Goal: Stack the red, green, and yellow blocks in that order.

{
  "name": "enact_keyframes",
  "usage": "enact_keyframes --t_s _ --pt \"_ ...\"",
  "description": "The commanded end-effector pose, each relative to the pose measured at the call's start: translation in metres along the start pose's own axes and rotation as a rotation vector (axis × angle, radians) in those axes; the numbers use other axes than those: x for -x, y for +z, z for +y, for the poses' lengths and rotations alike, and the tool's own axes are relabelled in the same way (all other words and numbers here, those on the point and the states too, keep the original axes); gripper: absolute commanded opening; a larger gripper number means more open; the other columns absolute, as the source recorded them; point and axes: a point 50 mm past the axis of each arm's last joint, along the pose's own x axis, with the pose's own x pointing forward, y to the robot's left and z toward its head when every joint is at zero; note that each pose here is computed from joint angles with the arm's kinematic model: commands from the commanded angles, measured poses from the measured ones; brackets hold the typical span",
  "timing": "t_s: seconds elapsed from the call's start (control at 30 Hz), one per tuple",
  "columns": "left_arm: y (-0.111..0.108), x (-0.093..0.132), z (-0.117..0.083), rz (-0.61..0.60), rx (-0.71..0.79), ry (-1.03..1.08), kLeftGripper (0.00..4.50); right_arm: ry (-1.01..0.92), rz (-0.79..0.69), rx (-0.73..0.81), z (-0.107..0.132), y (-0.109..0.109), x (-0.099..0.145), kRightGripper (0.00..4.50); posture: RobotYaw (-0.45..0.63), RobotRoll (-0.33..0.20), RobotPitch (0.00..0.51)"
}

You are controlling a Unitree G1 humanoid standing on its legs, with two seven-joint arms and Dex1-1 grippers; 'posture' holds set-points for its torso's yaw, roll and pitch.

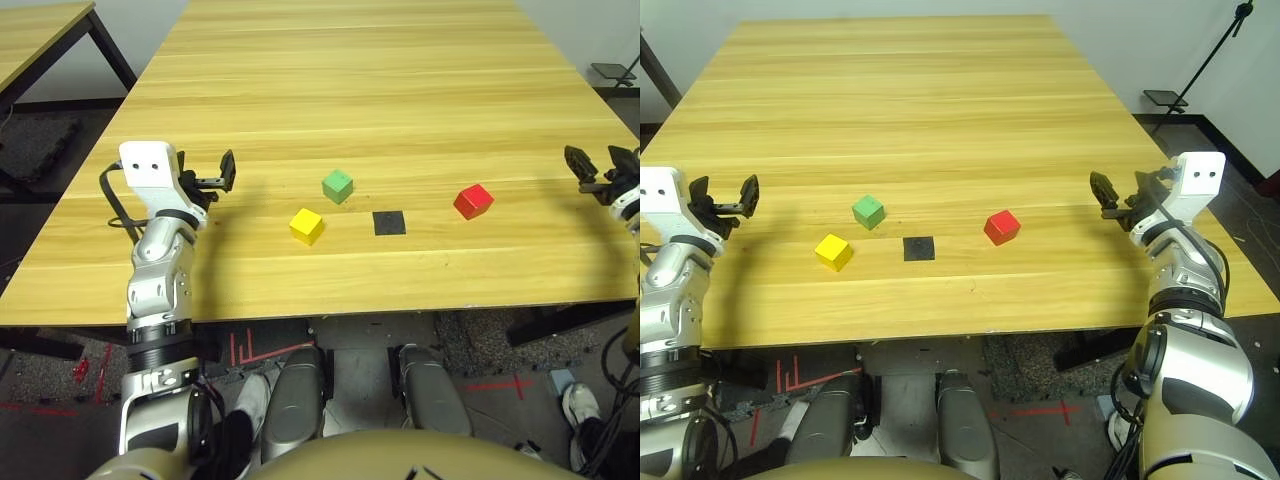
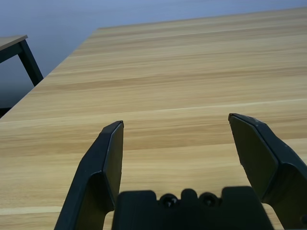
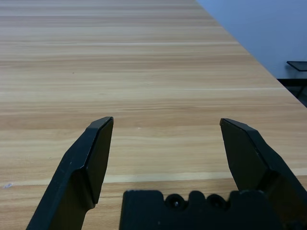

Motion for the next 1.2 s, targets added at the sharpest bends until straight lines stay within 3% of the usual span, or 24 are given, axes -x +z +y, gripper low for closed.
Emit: enact_keyframes --t_s 0.03,0.23,0.33,0.53,0.63,0.93,1.2 --pt "-0.01 0.001 0.006 0.046 0.006 0.0 4.46 0.011 0.034 0.018 0.0 0.001 -0.001 4.5 0.16 -0.128 0.111" --pt "0.014 -0.005 0.001 0.057 0.017 -0.168 4.46 0.348 0.156 0.181 0.028 0.019 -0.019 4.5 0.16 -0.133 0.109" --pt "0.034 -0.008 -0.009 0.061 -0.031 -0.345 4.46 0.651 0.278 0.34 0.047 0.033 -0.024 4.5 0.18 -0.141 0.094" --pt "0.06 -0.011 -0.014 0.04 -0.089 -0.409 4.46 0.948 0.492 0.623 0.066 0.046 -0.026 4.5 0.25 -0.163 0.083" --pt "0.068 -0.012 -0.019 0.01 -0.073 -0.391 4.46 1.014 0.548 0.749 0.076 0.052 -0.032 4.5 0.26 -0.168 0.089" --pt "0.067 0.0 -0.03 0.014 -0.049 -0.371 4.46 1.095 0.602 0.993 0.101 0.054 -0.044 4.5 0.33 -0.167 0.094" --pt "0.069 0.007 -0.027 0.013 -0.044 -0.326 4.46 1.125 0.594 1.085 0.124 0.045 -0.054 4.5 0.37 -0.167 0.098"
